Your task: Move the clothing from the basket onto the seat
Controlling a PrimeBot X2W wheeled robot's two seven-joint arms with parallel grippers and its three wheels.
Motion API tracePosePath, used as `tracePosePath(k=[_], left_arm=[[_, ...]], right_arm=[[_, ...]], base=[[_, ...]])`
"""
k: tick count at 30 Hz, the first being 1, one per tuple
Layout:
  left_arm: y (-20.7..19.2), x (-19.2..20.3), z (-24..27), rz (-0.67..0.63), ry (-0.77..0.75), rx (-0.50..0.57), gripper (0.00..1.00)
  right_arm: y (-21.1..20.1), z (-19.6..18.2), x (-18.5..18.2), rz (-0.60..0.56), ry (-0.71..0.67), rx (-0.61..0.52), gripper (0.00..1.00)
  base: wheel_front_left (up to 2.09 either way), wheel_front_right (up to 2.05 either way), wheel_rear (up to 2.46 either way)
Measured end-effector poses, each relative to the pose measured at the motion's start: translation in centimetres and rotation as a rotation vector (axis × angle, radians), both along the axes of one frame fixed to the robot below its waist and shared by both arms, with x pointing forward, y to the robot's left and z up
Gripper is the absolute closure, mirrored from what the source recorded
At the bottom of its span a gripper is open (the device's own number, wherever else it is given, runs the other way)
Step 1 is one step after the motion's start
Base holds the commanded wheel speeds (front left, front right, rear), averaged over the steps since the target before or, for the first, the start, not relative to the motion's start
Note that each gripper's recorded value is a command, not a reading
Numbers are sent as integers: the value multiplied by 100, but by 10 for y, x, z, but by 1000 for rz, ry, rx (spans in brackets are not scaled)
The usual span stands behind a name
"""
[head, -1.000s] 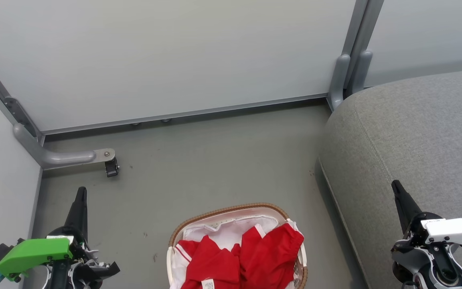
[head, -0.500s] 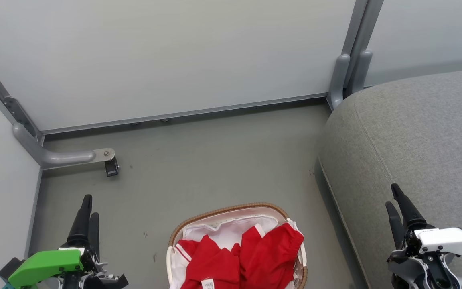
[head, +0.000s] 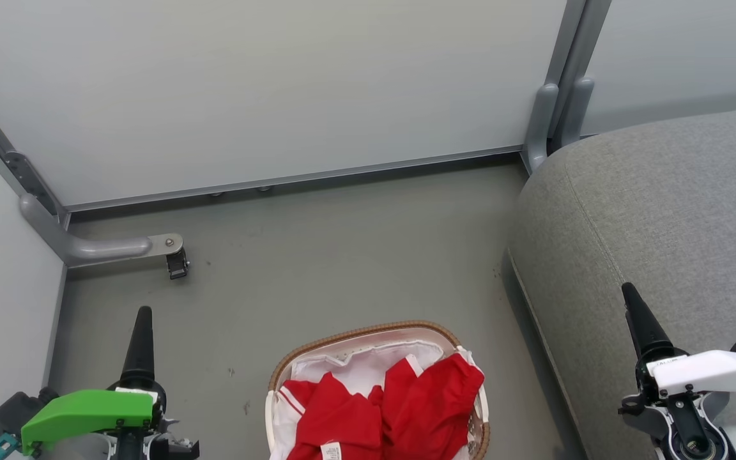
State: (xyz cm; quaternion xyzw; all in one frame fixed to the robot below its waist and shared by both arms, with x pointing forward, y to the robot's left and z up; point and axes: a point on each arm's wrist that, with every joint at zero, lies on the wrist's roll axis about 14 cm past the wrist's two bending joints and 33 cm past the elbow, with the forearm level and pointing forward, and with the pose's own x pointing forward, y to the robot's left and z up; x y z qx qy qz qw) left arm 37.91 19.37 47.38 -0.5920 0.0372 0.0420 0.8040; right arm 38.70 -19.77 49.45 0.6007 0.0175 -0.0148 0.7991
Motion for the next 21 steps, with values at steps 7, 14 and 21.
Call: tracePosePath(k=[7,14,21], left_arm=[[-2,2,1,-19,-1,155,0],[-10,2,-2,-53,14,316,0],[-14,1,-4,-74,23,448,0]], right_arm=[[1,4,3,14,-13,-146,0],[5,7,5,30,-25,-282,0],[7,8,7,42,-37,-394,0]], base=[[0,0,0],[0,0,0],[0,0,0]])
